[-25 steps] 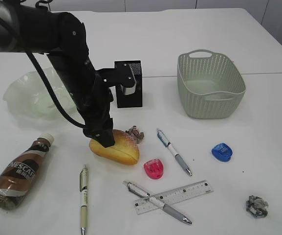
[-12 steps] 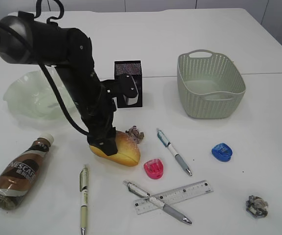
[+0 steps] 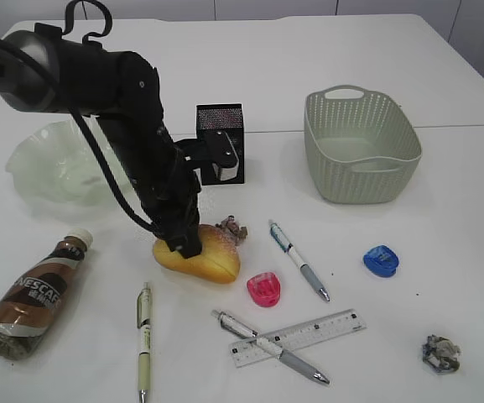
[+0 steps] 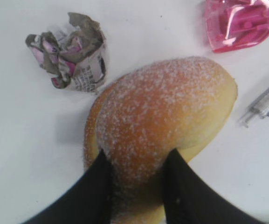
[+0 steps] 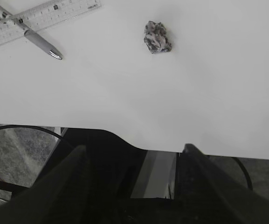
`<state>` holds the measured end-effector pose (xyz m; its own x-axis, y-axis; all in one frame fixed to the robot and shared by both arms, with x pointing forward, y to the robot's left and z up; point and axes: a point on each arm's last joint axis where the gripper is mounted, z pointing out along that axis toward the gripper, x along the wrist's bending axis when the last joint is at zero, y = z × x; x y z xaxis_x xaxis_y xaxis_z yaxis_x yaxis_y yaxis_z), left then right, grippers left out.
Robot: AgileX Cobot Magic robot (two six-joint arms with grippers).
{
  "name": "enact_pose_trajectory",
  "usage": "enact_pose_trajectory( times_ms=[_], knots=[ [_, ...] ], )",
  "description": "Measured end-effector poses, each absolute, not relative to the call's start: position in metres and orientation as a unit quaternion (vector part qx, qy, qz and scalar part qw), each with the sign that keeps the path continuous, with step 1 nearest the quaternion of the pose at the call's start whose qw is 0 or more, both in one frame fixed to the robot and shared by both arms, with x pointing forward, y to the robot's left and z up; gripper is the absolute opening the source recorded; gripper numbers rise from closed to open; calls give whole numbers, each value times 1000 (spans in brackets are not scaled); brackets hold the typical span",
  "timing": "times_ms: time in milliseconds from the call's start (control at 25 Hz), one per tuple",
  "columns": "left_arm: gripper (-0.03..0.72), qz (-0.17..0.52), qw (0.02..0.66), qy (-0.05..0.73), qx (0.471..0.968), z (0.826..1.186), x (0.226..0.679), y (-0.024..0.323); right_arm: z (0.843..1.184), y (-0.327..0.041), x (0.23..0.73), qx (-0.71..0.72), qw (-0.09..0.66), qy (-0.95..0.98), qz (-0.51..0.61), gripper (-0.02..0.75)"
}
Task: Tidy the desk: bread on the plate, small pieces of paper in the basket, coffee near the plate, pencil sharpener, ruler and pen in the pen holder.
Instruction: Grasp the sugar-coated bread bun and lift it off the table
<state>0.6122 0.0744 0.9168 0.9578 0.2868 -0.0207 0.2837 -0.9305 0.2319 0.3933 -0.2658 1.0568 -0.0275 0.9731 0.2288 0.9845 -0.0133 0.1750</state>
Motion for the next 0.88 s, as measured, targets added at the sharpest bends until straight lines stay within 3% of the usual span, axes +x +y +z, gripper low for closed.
enact_pose_trajectory(
  times_ms=[120, 520, 880],
  knots=[
    [165, 1, 116, 169, 979, 918, 613, 74, 1057, -266, 393, -695, 19, -704, -144, 451],
    [152, -12, 82, 291, 953, 965, 628, 70, 1057, -266, 393, -693, 19, -706, -144, 451],
    [151, 27, 121, 405, 906, 1007, 647, 72, 1057, -266, 393, -693, 19, -706, -144, 451]
  ],
)
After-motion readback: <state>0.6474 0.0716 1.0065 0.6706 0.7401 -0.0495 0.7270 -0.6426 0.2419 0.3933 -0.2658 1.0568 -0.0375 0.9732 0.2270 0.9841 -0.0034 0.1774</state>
